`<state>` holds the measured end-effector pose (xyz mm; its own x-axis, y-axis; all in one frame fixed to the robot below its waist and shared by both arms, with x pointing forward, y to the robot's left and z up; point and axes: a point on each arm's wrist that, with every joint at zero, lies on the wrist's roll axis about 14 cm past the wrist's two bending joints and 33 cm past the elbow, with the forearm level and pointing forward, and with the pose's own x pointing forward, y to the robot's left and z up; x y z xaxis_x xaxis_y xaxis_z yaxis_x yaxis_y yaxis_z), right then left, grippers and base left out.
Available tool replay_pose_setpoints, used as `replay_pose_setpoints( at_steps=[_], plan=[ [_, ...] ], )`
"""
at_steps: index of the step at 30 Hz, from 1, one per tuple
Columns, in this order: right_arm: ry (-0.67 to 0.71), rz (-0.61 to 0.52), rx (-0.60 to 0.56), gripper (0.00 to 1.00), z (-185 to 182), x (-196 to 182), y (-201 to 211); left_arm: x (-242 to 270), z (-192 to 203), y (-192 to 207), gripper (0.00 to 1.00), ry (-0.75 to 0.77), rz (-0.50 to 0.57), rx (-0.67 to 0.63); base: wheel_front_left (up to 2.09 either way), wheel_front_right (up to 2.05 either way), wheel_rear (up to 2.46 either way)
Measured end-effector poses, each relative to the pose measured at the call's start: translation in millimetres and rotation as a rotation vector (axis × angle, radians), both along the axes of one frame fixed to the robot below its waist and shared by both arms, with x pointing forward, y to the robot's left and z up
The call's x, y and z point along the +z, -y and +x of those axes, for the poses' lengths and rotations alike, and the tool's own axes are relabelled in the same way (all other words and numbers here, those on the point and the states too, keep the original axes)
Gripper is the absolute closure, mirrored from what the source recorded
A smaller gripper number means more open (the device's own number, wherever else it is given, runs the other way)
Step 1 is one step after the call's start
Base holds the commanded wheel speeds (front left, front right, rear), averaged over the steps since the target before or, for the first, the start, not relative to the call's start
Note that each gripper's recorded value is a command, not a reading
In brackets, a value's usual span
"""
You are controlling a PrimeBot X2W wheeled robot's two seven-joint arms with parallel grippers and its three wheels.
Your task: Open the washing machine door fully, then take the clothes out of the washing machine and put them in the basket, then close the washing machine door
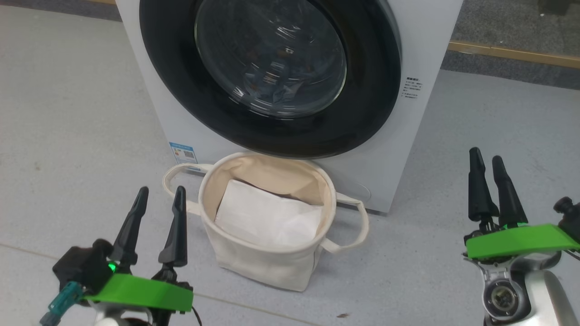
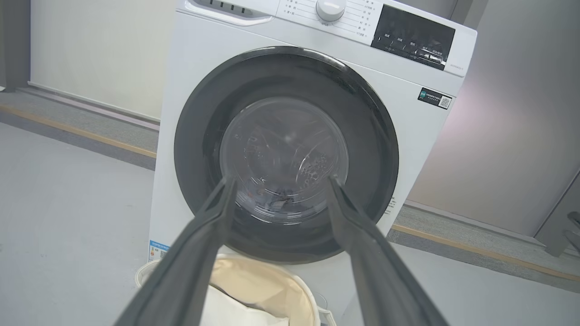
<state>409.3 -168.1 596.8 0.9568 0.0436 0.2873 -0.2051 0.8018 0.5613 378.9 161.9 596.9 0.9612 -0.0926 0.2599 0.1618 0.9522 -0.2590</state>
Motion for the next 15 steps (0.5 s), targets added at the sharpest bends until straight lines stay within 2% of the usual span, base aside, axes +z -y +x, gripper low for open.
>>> replay_pose_setpoints(
  at_steps=[15],
  plan=[
    [0.130, -0.161, 0.001, 0.00, -1, 35, -18, 28, -6, 16, 0.00, 0.136, 0.232, 0.002, 0.00, 0.00, 0.00]
  ],
)
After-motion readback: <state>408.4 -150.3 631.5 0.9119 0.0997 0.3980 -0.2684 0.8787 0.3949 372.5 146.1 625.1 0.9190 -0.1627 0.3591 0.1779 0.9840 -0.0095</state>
